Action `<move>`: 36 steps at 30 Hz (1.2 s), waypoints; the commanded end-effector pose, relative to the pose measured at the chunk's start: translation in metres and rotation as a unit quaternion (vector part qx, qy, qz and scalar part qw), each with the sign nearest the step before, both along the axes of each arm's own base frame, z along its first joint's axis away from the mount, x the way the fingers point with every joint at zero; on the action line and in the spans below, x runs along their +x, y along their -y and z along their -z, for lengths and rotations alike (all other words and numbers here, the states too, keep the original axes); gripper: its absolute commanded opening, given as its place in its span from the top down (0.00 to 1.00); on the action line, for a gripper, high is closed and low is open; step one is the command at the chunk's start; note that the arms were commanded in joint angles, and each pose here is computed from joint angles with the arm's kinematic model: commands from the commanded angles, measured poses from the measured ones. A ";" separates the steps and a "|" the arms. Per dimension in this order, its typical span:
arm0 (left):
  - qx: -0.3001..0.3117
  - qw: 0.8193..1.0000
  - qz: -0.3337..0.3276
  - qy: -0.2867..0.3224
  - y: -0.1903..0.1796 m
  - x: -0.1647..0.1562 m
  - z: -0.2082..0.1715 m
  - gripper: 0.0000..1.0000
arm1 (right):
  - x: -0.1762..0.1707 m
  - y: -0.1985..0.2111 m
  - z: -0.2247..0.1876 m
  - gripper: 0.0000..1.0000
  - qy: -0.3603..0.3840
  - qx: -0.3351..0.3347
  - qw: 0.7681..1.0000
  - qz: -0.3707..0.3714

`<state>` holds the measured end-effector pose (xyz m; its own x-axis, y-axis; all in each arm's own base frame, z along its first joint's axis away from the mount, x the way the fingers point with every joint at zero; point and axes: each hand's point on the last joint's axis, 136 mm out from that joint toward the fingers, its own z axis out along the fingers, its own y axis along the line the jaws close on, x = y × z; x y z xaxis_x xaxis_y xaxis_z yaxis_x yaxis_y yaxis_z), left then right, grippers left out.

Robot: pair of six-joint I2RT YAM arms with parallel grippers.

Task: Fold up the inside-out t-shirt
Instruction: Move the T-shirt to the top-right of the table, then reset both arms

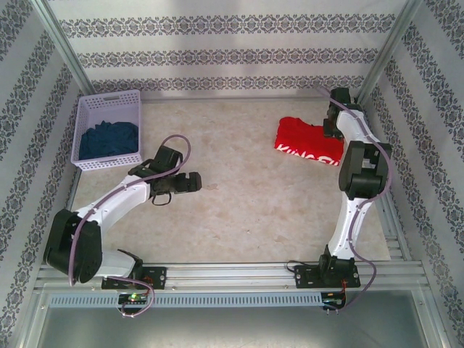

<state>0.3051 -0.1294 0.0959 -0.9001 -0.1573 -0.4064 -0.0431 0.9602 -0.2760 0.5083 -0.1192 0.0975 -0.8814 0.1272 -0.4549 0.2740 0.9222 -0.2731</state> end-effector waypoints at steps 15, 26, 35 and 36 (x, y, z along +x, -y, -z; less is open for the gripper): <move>0.269 0.893 -0.206 0.297 -0.142 0.045 -0.090 0.00 | -0.157 -0.116 -0.063 0.02 0.323 0.027 0.942 -0.082; 0.239 0.897 -0.088 0.360 -0.140 0.085 -0.010 0.00 | -0.113 -0.107 -0.018 0.02 0.391 0.030 0.912 -0.119; 0.168 0.923 -0.072 0.338 -0.146 0.092 0.014 0.00 | -0.114 -0.109 -0.009 0.02 0.392 0.046 0.910 -0.130; 0.169 0.918 -0.074 0.351 -0.146 0.093 0.012 0.00 | -0.114 -0.109 -0.008 0.02 0.389 0.046 0.911 -0.130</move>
